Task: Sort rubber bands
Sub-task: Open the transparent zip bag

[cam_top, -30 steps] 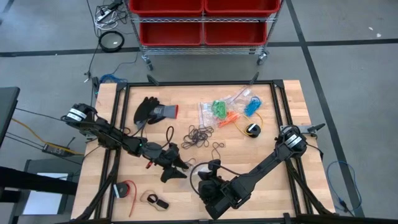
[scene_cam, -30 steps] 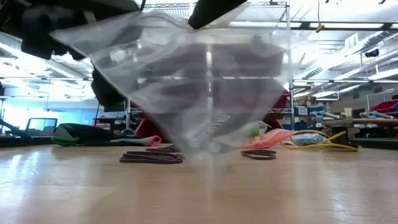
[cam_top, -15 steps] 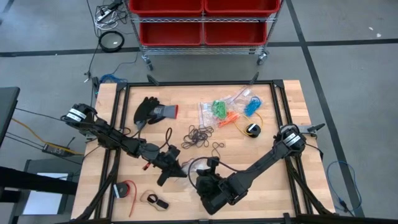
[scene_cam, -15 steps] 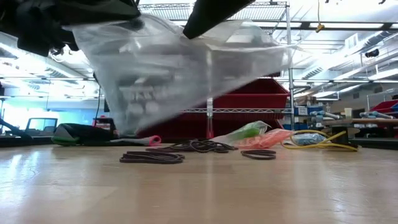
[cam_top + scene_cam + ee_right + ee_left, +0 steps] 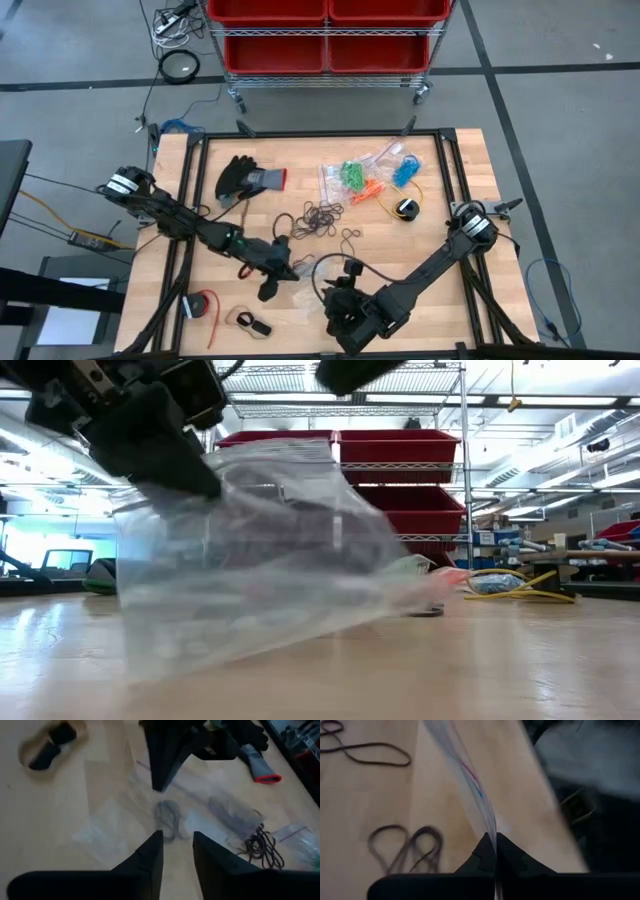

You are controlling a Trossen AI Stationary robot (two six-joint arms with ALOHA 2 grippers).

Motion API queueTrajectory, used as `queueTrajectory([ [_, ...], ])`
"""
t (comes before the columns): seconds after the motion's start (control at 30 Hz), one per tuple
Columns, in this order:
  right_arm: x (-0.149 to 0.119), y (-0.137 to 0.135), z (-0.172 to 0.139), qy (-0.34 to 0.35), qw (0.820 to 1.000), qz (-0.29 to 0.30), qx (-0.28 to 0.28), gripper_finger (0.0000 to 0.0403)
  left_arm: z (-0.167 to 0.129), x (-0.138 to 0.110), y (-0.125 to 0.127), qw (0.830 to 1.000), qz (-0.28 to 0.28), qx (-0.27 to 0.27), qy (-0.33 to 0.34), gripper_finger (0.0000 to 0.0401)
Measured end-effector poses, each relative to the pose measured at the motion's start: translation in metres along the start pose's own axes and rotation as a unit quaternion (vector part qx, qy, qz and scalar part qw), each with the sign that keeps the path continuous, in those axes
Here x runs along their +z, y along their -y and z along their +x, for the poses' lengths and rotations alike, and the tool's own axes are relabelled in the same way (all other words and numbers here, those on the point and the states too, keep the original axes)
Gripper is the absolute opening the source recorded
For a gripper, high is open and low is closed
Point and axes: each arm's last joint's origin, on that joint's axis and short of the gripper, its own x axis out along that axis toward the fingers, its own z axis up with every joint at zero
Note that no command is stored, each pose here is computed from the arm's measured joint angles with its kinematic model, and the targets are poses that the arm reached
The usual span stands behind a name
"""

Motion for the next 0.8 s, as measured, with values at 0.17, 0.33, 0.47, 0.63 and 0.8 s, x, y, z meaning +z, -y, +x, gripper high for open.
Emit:
queueTrajectory([
  [0.17, 0.018, 0.017, -0.024, 0.031, 0.998, 0.057, 0.012, 0.0104, -0.001, 0.025, 0.023, 0.984, 0.116, 0.101, -0.094, 0.0002],
  [0.33, 0.043, 0.040, -0.043, 0.069, 0.991, 0.109, 0.032, 0.0102, -0.012, 0.054, 0.052, 0.955, 0.221, 0.156, -0.119, 0.0001],
  [0.47, 0.052, 0.050, -0.042, 0.059, 0.991, 0.104, 0.062, 0.0103, -0.019, 0.066, 0.073, 0.939, 0.288, 0.148, -0.116, 0.0001],
  [0.63, 0.056, 0.058, -0.029, 0.030, 0.990, 0.106, 0.091, 0.0102, -0.025, 0.063, 0.092, 0.913, 0.361, 0.148, -0.119, 0.0001],
  [0.8, 0.066, 0.064, -0.021, 0.043, 0.985, 0.125, 0.108, 0.0102, -0.028, 0.055, 0.097, 0.896, 0.393, 0.155, -0.139, 0.0000],
])
